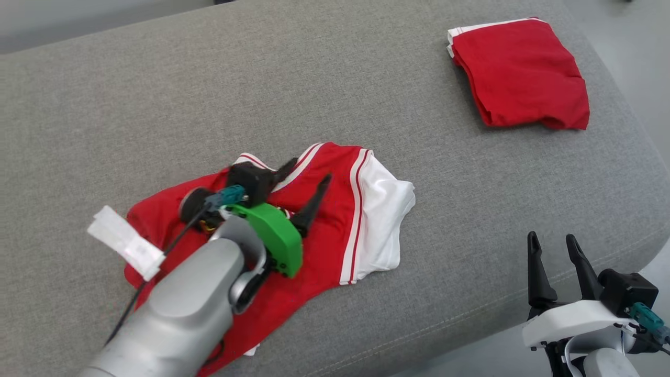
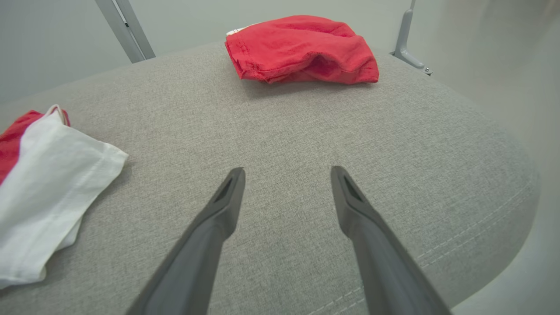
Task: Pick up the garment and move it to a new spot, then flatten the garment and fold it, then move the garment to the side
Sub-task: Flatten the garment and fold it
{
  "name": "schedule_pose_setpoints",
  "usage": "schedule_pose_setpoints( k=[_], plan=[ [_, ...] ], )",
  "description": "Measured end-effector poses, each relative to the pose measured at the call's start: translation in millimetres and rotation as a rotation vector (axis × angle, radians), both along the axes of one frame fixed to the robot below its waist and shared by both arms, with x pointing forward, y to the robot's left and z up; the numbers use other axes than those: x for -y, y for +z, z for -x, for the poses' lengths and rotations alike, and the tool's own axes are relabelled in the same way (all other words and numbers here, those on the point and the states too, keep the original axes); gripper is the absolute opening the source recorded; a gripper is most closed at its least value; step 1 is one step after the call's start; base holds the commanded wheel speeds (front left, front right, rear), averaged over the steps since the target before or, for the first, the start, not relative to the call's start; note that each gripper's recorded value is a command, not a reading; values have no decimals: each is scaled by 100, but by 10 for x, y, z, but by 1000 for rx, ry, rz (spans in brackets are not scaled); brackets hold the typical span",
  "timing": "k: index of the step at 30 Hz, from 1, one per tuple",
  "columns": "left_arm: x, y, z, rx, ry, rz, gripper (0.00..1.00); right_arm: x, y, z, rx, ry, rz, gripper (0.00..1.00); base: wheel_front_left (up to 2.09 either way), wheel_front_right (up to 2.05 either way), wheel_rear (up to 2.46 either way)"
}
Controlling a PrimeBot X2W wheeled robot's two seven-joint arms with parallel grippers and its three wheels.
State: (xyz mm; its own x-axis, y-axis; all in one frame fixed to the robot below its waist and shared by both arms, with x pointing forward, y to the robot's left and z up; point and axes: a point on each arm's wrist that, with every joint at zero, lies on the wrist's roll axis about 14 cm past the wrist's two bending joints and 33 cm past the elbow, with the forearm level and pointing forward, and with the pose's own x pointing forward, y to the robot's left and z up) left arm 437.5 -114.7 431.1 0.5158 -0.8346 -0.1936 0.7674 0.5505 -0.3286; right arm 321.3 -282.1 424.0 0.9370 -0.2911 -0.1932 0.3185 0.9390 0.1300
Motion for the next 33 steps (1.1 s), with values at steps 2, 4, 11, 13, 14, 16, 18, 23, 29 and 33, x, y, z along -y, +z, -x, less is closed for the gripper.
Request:
schedule_pose_setpoints(
  k=[2,4,11,13,14,16,18,23,29,33],
  plan=[
    [-322,-107,-194,8,86,-75,100,-34,3,-22,4,12,-3,100,0,0,0],
    [-726,-236,-383,21,173,-181,100,-69,9,-51,7,25,-3,100,0,0,0],
    [-1342,-577,-366,-103,229,-359,100,-185,6,-141,12,67,-4,100,0,0,0],
    [-1326,-619,-301,-145,202,-360,100,-202,1,-157,11,74,-5,100,0,0,0],
    [-1321,-630,-286,-162,195,-359,100,-206,-2,-160,11,75,-5,100,0,0,0],
    [-1310,-660,-241,-186,167,-372,100,-206,-3,-159,10,75,-5,100,0,0,0],
    [-1292,-677,-200,-205,141,-381,100,-200,-3,-157,10,74,-3,100,0,0,0],
    [-1217,-684,-101,-229,65,-406,0,-177,-5,-138,7,66,-2,100,0,0,0],
    [-966,-500,-28,-188,8,-309,0,-148,4,-117,9,56,0,100,0,0,0],
    [-865,-218,-223,-75,62,-207,0,-138,6,-115,10,53,0,100,0,0,0]
  ],
)
